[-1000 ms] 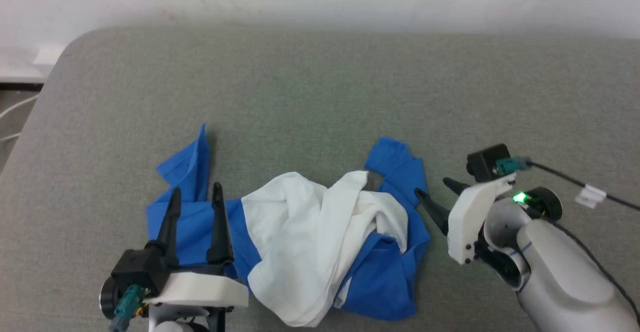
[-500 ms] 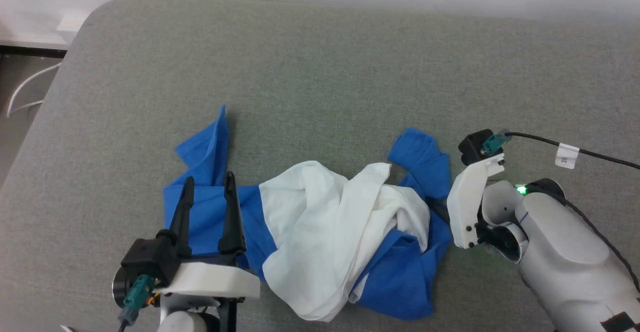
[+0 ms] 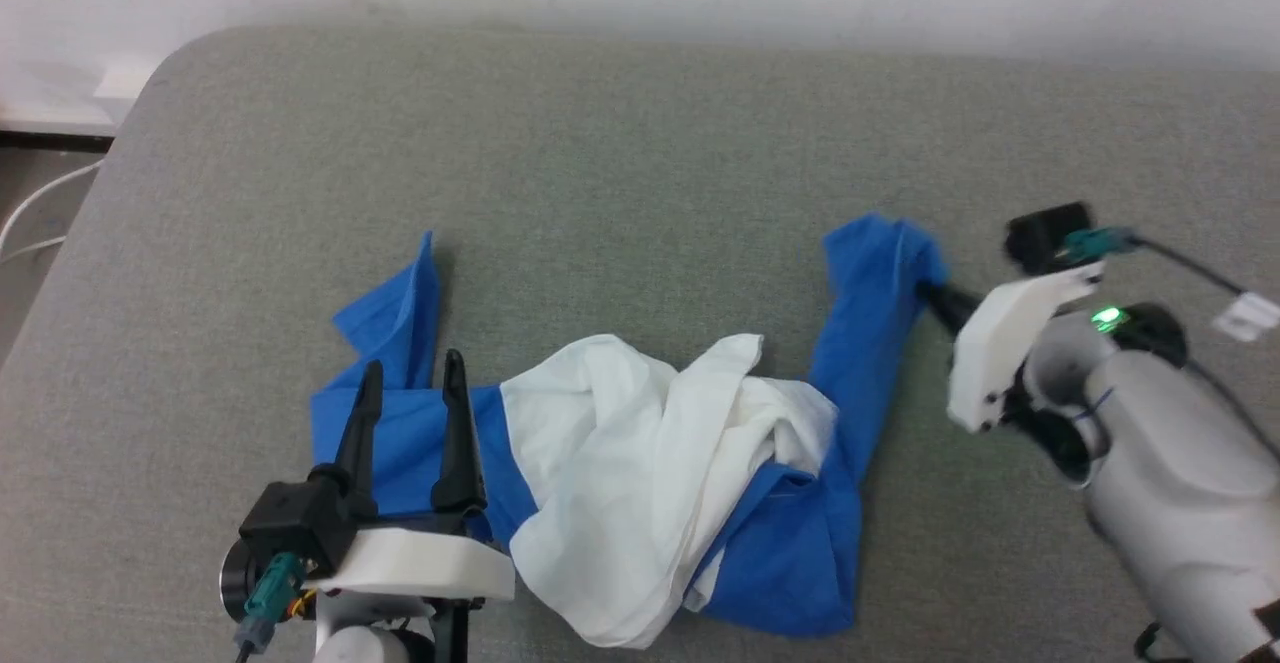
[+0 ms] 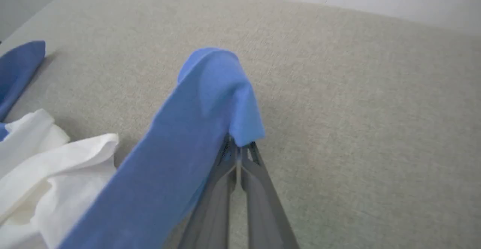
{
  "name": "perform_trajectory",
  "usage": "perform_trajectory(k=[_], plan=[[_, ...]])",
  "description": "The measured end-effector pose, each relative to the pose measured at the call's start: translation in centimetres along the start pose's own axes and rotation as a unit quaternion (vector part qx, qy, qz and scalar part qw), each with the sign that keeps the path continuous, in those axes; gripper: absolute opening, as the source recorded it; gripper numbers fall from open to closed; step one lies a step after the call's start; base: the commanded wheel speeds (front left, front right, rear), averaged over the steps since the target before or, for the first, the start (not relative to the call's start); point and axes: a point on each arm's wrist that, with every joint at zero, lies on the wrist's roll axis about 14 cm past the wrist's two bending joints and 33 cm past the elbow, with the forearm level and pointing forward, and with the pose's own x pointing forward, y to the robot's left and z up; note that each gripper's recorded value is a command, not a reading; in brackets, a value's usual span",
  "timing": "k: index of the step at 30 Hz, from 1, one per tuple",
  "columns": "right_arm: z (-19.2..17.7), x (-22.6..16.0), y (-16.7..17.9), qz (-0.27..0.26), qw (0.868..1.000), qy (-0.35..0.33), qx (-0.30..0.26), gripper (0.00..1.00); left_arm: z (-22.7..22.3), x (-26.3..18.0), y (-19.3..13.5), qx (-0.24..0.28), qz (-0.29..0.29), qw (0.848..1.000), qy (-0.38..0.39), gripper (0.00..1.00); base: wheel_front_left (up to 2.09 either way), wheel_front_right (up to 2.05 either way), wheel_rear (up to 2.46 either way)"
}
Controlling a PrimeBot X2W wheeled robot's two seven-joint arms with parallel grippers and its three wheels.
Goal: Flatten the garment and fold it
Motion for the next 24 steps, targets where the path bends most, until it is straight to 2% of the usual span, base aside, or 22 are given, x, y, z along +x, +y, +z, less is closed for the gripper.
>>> perform_trajectory(k=[4,9,12,16,21,22,23,24], plan=[[3.6,-2.1,-5.5,-0.068,0.995,-0.077,0.016,0.0,0.1,0.1,-0.4,-0.002,-0.006,1.0,-0.002,1.0,0.0,0.0,0.0],[3.6,-7.6,-15.3,-0.197,0.974,-0.1,0.05,0.0,-0.3,0.2,-1.2,-0.002,-0.018,1.0,0.003,1.0,0.0,0.0,0.0],[1.4,-11.5,-20.3,-0.271,0.955,-0.093,0.08,0.0,-0.6,0.3,-1.6,-0.003,-0.024,1.0,0.006,1.0,0.0,0.0,0.0],[-3.9,-16.6,-24.9,-0.358,0.924,-0.067,0.121,0.0,-1.0,0.4,-1.9,-0.003,-0.028,1.0,0.012,1.0,0.0,0.0,0.0],[-8.4,-18.3,-25.1,-0.39,0.907,-0.051,0.153,0.02,-1.5,0.6,-2.1,-0.003,-0.031,0.999,0.019,1.0,0.0,0.0,0.0],[-9.0,-18.3,-24.9,-0.391,0.905,-0.051,0.16,0.35,-1.6,0.6,-2.1,-0.003,-0.032,0.999,0.02,1.0,0.0,0.0,0.0],[-9.4,-18.3,-24.6,-0.392,0.904,-0.055,0.162,0.99,-1.6,0.7,-2.2,-0.003,-0.032,0.999,0.02,1.0,0.0,0.0,0.0],[-9.5,-18.3,-24.4,-0.392,0.904,-0.059,0.16,1.0,-1.6,0.7,-2.2,-0.003,-0.033,0.999,0.021,1.0,0.0,0.0,0.0]])
